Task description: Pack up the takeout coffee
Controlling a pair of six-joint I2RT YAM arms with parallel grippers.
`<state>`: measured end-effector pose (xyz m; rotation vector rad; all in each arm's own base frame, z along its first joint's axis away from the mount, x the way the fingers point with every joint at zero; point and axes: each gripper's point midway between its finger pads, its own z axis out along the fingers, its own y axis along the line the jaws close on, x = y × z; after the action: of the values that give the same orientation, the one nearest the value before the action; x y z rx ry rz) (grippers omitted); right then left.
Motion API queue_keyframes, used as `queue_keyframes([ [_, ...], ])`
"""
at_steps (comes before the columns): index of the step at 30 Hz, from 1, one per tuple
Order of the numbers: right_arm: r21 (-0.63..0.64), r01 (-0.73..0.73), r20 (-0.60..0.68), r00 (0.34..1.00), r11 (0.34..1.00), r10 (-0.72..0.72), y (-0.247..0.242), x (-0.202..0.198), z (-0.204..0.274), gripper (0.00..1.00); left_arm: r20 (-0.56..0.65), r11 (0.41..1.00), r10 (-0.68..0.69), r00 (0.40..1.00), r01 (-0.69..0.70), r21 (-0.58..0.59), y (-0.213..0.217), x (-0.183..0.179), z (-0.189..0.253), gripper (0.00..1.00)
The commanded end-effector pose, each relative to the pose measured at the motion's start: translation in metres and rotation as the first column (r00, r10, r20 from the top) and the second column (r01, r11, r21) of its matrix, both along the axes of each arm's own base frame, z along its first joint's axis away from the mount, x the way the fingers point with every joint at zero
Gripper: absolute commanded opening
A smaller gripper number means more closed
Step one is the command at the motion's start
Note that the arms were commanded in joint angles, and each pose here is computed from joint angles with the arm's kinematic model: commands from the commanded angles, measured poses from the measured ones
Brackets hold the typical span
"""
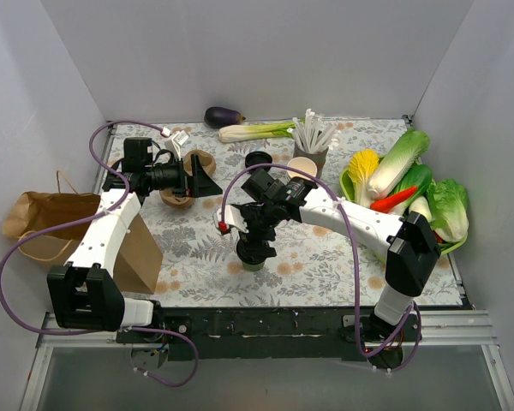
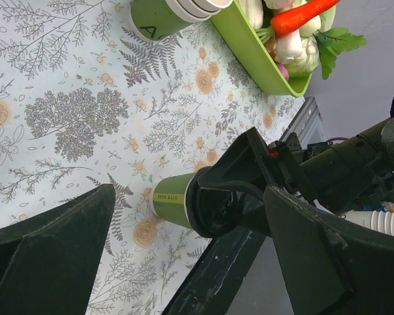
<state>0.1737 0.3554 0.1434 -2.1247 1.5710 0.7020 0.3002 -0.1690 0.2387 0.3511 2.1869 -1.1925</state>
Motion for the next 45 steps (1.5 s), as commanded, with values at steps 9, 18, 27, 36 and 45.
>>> queue_keyframes([
  [9, -0.001, -0.012, -0.038, 0.999, 1.0, 0.012, -0.005, -0.01, 0.004, 0.98, 0.035, 0.999, -0.004, 0.999, 0.006, -0.036, 0.002, -0.003, 0.012, 0.98],
  [18, -0.03, -0.026, -0.061, 0.998, 0.999, 0.024, -0.009, -0.014, -0.008, 0.86, 0.019, 0.999, 0.006, 1.0, -0.005, -0.038, 0.004, -0.006, 0.008, 0.98],
  [27, 0.019, 0.045, 0.017, 0.999, 0.999, -0.046, -0.004, 0.03, 0.011, 0.72, 0.042, 0.999, 0.026, 0.999, -0.025, -0.025, 0.008, 0.002, 0.012, 0.98],
  [36, 0.068, 0.166, 0.101, 0.98, 0.984, -0.172, -0.002, 0.114, 0.03, 0.7, 0.047, 0.999, 0.042, 0.998, -0.041, -0.021, 0.013, 0.011, 0.016, 0.98],
  [45, 0.028, 0.341, 0.11, 0.933, 0.94, -0.342, -0.022, 0.207, 0.023, 0.7, 0.037, 0.998, 0.069, 0.997, -0.069, 0.001, 0.019, 0.013, 0.012, 0.98],
])
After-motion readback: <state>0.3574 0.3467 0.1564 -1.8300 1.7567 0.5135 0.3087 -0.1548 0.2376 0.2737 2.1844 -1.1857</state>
